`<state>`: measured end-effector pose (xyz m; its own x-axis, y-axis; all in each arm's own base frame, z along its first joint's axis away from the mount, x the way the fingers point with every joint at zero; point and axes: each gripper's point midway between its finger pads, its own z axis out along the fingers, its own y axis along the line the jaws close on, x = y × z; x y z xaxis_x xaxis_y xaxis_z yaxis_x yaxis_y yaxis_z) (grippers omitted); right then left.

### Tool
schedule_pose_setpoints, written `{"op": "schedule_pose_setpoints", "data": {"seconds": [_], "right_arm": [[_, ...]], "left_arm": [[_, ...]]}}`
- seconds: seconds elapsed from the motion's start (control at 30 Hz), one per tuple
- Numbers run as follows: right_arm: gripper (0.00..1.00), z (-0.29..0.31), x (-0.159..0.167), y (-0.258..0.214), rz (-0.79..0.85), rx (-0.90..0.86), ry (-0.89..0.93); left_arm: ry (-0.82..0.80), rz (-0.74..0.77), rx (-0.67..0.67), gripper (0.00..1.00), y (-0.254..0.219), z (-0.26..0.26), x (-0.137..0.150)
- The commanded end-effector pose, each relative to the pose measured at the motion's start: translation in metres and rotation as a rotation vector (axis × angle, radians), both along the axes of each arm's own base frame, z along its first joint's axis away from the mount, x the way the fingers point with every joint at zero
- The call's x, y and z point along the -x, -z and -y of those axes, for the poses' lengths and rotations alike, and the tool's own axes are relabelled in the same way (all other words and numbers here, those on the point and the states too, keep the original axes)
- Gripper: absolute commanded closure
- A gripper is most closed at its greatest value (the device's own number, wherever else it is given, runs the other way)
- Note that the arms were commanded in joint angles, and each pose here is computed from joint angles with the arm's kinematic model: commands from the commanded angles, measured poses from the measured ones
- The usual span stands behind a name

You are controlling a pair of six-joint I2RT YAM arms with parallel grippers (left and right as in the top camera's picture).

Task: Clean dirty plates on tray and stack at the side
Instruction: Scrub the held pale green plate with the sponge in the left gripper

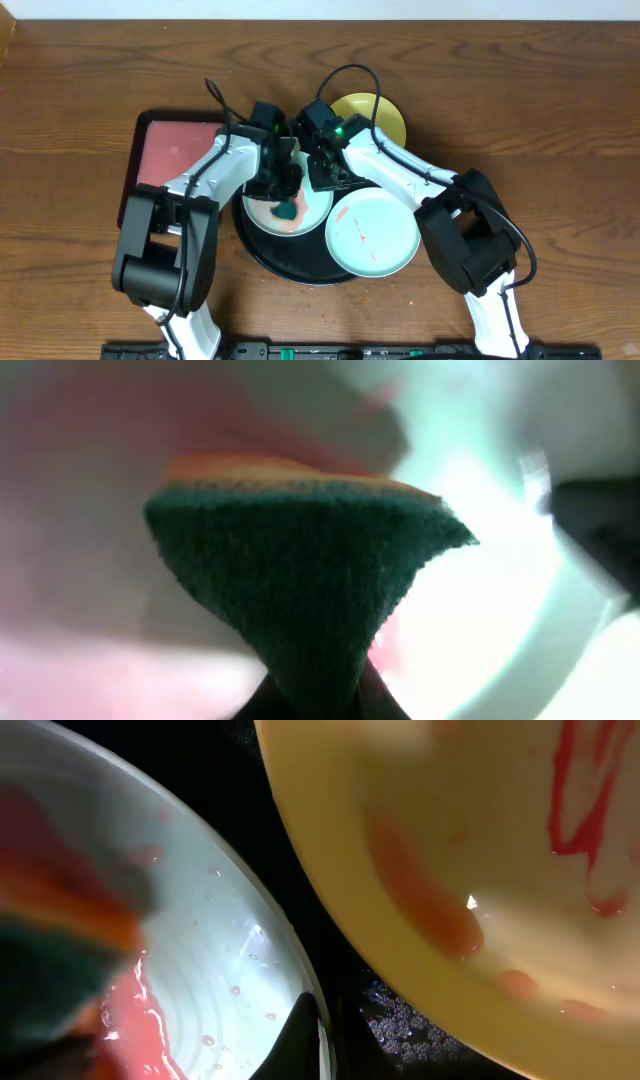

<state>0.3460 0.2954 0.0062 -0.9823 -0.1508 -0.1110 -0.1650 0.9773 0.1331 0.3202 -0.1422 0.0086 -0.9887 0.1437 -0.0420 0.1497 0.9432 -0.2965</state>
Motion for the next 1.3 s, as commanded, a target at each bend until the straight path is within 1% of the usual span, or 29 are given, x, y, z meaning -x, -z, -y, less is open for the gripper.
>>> {"op": "schedule_pose_setpoints", "data": {"seconds": [0.0, 0.1, 0.17, 0.23, 0.27, 0.33, 0.4, 0.47, 0.5, 0.6, 0.7, 0.77, 0.8, 0.83, 0.97, 1.07, 1.1, 1.2, 1.27], "right_arm": [[0.98, 0.003, 0.010, 0.015, -0.027, 0.046, -0.019], [0.98, 0.003, 0.010, 0.015, -0.027, 0.047, -0.020], [0.98, 0.003, 0.010, 0.015, -0.027, 0.047, -0.020], [0.98, 0.004, 0.010, 0.015, -0.028, 0.049, -0.023], [0.98, 0.004, 0.010, 0.015, -0.029, 0.049, -0.024], [0.98, 0.004, 0.010, 0.015, -0.029, 0.049, -0.024], [0.98, 0.004, 0.010, 0.015, -0.028, 0.048, -0.023], [0.97, 0.003, 0.009, 0.015, -0.026, 0.046, -0.023], [0.97, 0.003, 0.009, 0.015, -0.025, 0.045, -0.023], [0.97, 0.003, 0.009, 0.015, -0.024, 0.045, -0.023], [0.97, 0.003, 0.009, 0.015, -0.024, 0.045, -0.023], [0.97, 0.003, 0.009, 0.015, -0.023, 0.044, -0.023], [0.97, 0.002, 0.009, 0.015, -0.022, 0.043, -0.023], [0.97, 0.002, 0.008, 0.015, -0.021, 0.042, -0.023], [0.97, 0.003, 0.008, 0.015, -0.021, 0.042, -0.021], [0.97, 0.004, 0.008, 0.015, -0.024, 0.045, -0.021], [0.97, 0.004, 0.008, 0.015, -0.025, 0.045, -0.021], [0.97, 0.005, 0.009, 0.015, -0.027, 0.047, -0.020], [0.97, 0.005, 0.009, 0.015, -0.026, 0.047, -0.020]], "left_arm": [[0.034, 0.010, 0.074, 0.92, 0.005, 0.017, -0.001], [-0.106, 0.081, -0.094, 0.92, 0.012, -0.010, -0.023], [-0.277, 0.124, -0.282, 0.93, 0.014, -0.045, -0.033], [-0.459, 0.158, -0.474, 0.93, 0.010, -0.083, -0.033], [-0.513, 0.169, -0.542, 0.93, 0.007, -0.096, -0.030], [-0.547, 0.170, -0.615, 0.92, 0.004, -0.109, -0.024], [-0.538, 0.148, -0.630, 0.93, 0.004, -0.111, -0.017], [-0.520, 0.102, -0.616, 0.93, 0.006, -0.107, -0.009], [-0.483, 0.072, -0.587, 0.92, 0.008, -0.101, -0.004], [-0.285, -0.032, -0.392, 0.92, 0.016, -0.064, 0.009], [-0.077, -0.122, -0.074, 0.92, 0.011, -0.009, 0.025], [0.000, -0.146, 0.080, 0.92, 0.003, 0.016, 0.032], [0.022, -0.149, 0.131, 0.93, -0.001, 0.024, 0.033], [0.029, -0.145, 0.153, 0.92, -0.002, 0.027, 0.032], [0.031, -0.078, 0.136, 0.93, 0.000, 0.026, 0.017], [0.000, 0.001, 0.069, 0.92, 0.005, 0.017, -0.002], [-0.044, 0.028, 0.018, 0.93, 0.007, 0.009, -0.010], [-0.249, 0.109, -0.213, 0.93, 0.014, -0.032, -0.032], [-0.389, 0.152, -0.371, 0.92, 0.012, -0.063, -0.037]]}}
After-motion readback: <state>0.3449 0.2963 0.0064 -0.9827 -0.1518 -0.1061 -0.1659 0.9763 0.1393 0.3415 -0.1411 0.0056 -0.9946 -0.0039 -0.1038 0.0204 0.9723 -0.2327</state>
